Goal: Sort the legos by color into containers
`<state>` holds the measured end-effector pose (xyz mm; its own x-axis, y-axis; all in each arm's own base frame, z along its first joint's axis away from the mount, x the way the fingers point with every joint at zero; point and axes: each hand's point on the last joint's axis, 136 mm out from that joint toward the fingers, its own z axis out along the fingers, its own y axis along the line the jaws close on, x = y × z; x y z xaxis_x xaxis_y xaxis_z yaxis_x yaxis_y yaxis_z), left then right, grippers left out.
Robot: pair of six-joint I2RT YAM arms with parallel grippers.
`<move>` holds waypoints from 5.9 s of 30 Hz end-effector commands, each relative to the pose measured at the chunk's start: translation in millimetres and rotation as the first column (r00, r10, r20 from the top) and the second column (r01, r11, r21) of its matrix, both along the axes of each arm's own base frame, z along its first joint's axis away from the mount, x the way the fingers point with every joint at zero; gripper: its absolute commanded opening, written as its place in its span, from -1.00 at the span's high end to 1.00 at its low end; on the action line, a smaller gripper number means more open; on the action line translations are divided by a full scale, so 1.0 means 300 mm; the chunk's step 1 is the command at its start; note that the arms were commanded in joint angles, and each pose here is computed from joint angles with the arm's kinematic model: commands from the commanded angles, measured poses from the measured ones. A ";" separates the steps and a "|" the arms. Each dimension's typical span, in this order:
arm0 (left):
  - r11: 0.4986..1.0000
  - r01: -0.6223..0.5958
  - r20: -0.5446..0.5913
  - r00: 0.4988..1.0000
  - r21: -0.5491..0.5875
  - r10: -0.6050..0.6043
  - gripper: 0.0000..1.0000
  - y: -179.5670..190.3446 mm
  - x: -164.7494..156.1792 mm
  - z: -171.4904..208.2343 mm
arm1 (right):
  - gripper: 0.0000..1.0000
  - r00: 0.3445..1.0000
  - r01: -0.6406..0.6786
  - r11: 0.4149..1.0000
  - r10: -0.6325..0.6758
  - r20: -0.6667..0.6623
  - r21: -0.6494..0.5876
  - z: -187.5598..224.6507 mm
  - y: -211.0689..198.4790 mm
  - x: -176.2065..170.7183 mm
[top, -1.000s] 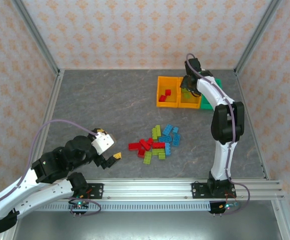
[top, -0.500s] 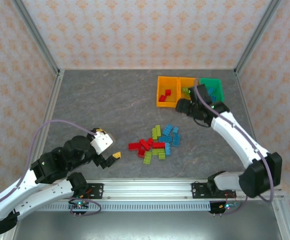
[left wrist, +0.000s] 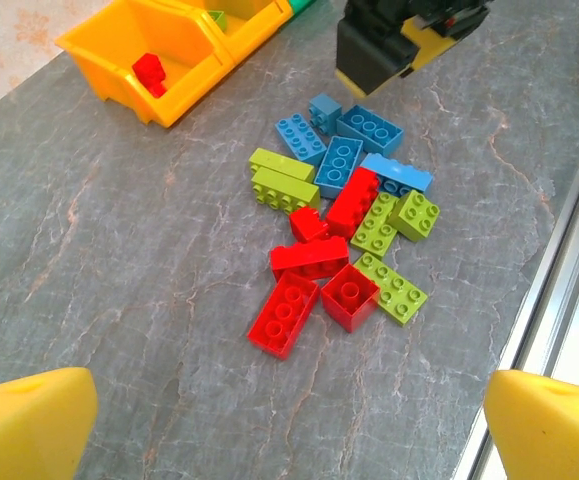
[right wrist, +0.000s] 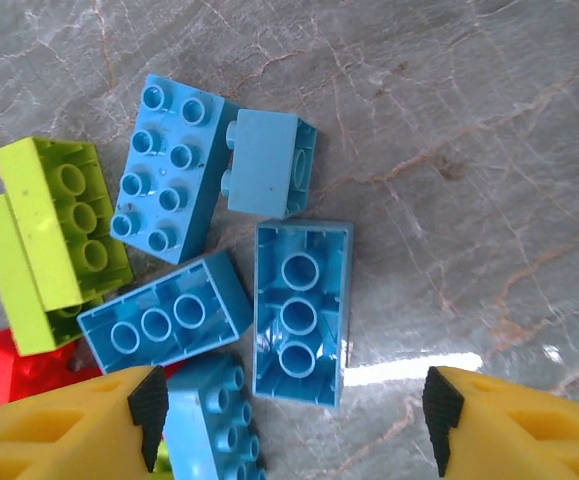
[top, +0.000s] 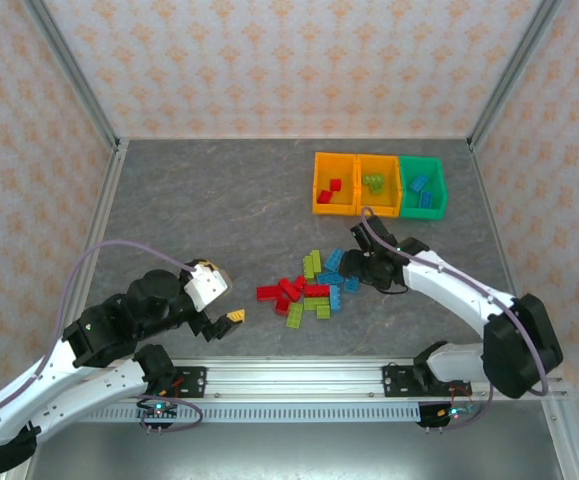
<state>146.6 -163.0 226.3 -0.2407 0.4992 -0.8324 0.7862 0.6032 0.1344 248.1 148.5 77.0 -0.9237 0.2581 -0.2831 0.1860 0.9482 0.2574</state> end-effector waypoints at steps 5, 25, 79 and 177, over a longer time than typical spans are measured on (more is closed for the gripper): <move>0.999 0.045 0.030 0.999 -0.026 -0.044 -1.00 -0.016 -0.008 0.014 | -0.26 0.999 0.048 0.997 -0.047 0.015 -0.061 -0.073 0.012 0.092; 0.999 0.026 0.024 0.999 -0.018 -0.026 -1.00 -0.009 0.001 0.009 | 0.41 0.990 0.136 0.985 -0.132 0.046 -0.103 -0.080 -0.070 0.045; 0.459 -0.889 -0.522 0.395 -0.007 0.756 -0.91 0.026 0.344 -0.234 | -0.43 0.971 -0.212 0.932 0.168 0.169 0.293 0.391 0.061 -0.117; 0.348 -0.930 -0.795 0.120 0.119 0.594 -0.50 0.009 0.073 -0.512 | -0.55 0.974 -0.227 0.945 0.218 0.062 0.237 0.255 0.160 -0.168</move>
<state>179.3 -157.6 82.3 -0.8171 -0.4625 -0.3441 -0.3136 0.8575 -0.4080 192.5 196.4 157.4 -0.9615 0.0997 -0.2561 -0.0427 0.8664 0.4976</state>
